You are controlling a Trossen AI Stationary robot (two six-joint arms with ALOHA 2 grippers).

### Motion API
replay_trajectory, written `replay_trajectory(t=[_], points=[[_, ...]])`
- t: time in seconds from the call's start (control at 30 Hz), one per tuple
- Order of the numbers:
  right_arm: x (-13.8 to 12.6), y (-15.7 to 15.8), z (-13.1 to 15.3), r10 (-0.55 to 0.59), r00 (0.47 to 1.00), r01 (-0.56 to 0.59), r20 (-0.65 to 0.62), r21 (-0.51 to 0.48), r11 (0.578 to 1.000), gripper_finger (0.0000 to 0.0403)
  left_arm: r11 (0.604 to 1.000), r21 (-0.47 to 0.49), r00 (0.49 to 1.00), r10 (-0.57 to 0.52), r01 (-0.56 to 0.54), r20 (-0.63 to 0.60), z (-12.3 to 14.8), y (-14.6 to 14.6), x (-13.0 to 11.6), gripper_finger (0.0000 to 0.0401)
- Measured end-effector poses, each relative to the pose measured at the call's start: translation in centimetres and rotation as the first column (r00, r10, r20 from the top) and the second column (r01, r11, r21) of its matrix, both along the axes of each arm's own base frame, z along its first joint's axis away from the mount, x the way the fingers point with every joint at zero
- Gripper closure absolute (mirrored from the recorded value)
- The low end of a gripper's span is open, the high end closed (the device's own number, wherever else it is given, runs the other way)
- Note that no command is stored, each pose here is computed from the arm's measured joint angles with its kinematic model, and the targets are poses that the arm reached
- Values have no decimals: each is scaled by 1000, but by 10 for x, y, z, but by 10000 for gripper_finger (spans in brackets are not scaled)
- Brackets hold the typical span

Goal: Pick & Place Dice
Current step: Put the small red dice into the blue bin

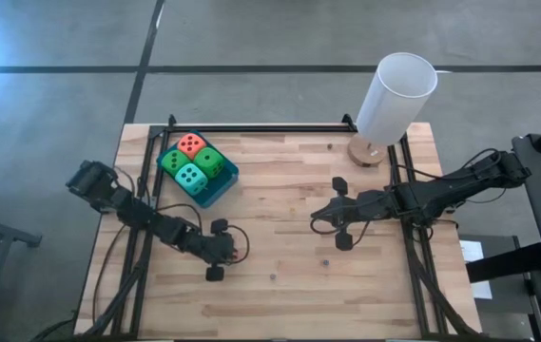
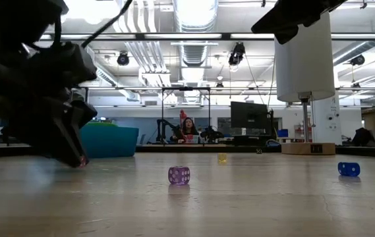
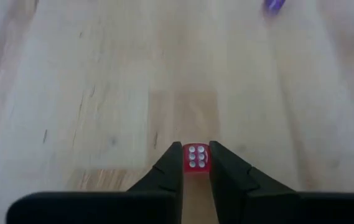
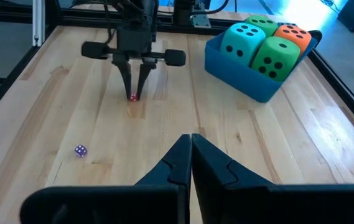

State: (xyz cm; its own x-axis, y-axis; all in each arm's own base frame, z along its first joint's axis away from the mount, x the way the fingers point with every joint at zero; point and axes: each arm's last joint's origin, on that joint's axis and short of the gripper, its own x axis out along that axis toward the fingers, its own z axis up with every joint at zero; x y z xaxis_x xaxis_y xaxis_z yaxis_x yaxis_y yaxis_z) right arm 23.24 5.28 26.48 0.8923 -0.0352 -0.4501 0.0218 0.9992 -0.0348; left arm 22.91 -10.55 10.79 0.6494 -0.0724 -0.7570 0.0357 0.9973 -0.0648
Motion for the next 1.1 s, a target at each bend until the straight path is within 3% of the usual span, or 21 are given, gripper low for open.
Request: replay_trajectory(t=[0.23, 0.53, 0.7, 0.87, 1.1], points=[[0, 0, 0, 0, 1000, 0, 1, 0, 1000, 394, 999, 20, 995, 47, -49, 88, 28, 1, 3, 348], [0, 0, 0, 0, 1000, 0, 0, 0, 1000, 394, 954, 124, 938, 236, -274, 253, 69, 18, -12, 347], [0, 0, 0, 0, 1000, 0, 1, 0, 1000, 394, 874, 123, 853, 413, -469, 320, 84, 34, -25, 347], [0, 0, 0, 0, 1000, 0, 0, 0, 1000, 394, 786, 80, 767, 567, -612, 302, 86, 53, -32, 347], [0, 0, 0, 0, 1000, 0, 1, 0, 1000, 394, 632, 36, 619, 744, -774, 252, 81, 84, -33, 347]])
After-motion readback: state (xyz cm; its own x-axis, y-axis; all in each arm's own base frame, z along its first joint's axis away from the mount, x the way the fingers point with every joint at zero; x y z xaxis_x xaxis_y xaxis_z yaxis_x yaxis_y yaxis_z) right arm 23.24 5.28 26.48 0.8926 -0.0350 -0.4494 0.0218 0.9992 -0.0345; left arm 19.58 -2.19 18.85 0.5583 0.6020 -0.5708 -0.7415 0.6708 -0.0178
